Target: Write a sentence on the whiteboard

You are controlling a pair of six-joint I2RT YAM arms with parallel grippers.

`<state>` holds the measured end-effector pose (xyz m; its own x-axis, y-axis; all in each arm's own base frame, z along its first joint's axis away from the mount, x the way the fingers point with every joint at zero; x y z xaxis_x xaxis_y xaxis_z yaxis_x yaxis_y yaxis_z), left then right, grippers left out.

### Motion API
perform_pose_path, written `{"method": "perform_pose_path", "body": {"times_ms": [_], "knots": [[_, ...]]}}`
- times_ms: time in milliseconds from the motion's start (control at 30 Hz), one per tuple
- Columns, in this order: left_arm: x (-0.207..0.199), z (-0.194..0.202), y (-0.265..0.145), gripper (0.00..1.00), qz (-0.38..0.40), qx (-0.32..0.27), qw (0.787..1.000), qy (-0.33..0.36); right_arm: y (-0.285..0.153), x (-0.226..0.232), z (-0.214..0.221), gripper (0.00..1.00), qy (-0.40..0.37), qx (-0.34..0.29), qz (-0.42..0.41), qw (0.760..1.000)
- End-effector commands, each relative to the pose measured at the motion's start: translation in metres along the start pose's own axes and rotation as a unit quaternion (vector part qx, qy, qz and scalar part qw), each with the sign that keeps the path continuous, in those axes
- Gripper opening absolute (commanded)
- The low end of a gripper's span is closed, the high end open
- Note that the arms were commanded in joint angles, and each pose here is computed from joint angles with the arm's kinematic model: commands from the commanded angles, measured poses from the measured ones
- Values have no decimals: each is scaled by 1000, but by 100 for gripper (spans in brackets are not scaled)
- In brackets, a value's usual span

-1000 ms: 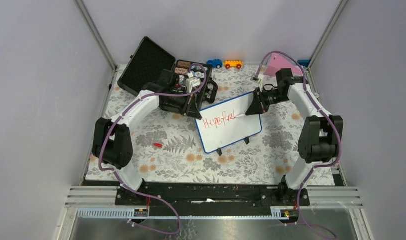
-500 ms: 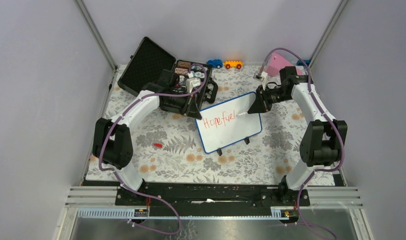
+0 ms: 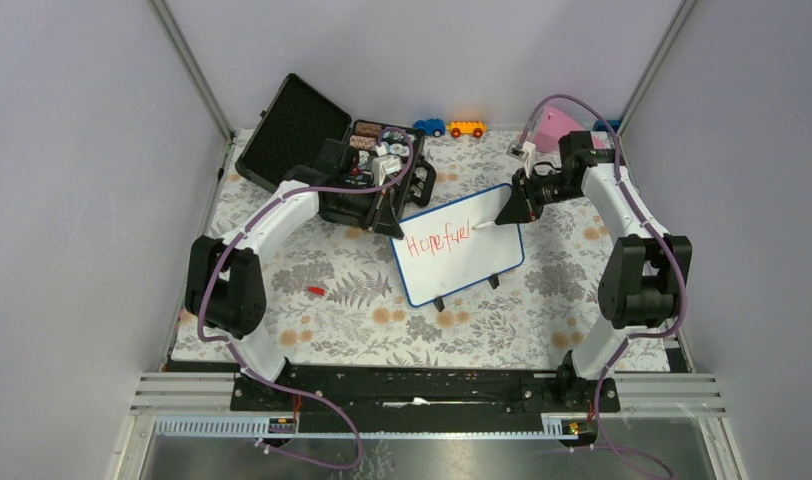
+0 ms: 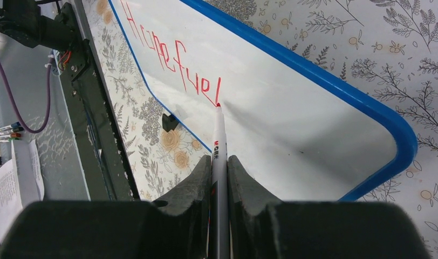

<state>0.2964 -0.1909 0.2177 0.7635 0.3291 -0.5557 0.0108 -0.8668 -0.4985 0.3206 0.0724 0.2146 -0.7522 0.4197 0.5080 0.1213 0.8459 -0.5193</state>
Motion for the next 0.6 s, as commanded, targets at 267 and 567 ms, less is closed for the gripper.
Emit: {"method": "perform_pose_path", "body": {"times_ms": [267,567], "knots": [[0,-3,3,0,-3,2,1000,24,-3,-1,-11,0,-11,-18,0,1000],[0,-2,3,0,-4,2,1000,25,-4,-2,-13,0,-13,-18,3,1000]]}}
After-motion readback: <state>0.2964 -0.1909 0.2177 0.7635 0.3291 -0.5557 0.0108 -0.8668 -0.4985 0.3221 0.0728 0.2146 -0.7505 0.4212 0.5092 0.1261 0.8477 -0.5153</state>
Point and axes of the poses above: each gripper's point midway between its finger pads, its own y axis out along the fingers, its own x axis along the line the jaws close on, z = x × y, the point moved 8 cm from there along -y, back along the fingers, and after that the axes turned 3 degrees about y, right-handed, at the moved point
